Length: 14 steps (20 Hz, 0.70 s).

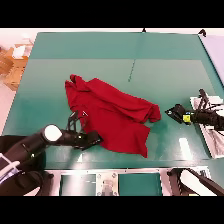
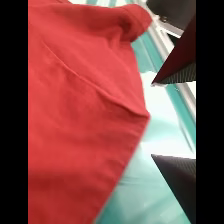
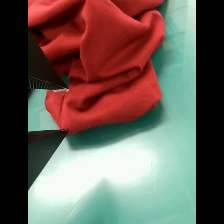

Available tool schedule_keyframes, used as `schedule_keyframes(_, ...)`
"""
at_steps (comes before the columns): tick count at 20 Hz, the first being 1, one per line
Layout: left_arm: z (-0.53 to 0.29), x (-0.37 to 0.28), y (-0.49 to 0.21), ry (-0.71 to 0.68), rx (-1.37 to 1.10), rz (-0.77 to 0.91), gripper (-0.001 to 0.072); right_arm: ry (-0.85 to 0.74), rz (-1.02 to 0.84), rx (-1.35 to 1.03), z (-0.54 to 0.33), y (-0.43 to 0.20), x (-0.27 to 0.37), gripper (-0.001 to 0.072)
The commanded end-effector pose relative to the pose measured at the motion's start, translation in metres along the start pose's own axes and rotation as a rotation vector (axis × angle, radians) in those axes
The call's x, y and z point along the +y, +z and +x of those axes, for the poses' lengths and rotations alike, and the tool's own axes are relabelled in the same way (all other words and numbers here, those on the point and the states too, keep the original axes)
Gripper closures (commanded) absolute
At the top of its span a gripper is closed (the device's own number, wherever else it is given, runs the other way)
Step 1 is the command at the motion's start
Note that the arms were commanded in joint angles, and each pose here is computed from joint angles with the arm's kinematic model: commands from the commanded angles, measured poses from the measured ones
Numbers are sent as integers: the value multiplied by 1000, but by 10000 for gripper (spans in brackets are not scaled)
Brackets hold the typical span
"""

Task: Fold the shirts.

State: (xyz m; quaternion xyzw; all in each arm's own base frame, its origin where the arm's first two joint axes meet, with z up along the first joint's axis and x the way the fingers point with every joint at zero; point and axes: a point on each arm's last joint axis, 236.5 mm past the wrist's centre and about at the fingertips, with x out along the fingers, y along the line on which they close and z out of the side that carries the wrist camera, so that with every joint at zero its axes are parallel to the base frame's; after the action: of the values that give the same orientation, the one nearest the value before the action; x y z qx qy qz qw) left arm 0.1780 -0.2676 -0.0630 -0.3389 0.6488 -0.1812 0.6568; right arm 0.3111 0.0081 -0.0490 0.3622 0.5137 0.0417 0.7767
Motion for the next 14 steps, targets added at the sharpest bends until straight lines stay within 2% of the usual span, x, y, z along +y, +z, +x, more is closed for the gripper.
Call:
schedule_keyframes(1, 12, -13, 2, -44, -103, -41, 213, 14, -14, 11, 4, -4, 8, 430)
schedule_keyframes(7, 35, 9, -24, 23, 36, -151, 212, 20, -11, 8, 5, -3, 10, 430)
schedule_keyframes(13, 52, 5, 8, 11, -56, -153, 216, 20, -11, 8, 5, -3, 10, 430)
schedule_keyframes(14, 53, 7, 8, 18, -54, -146, 466, 20, -12, 9, 5, -3, 10, 429)
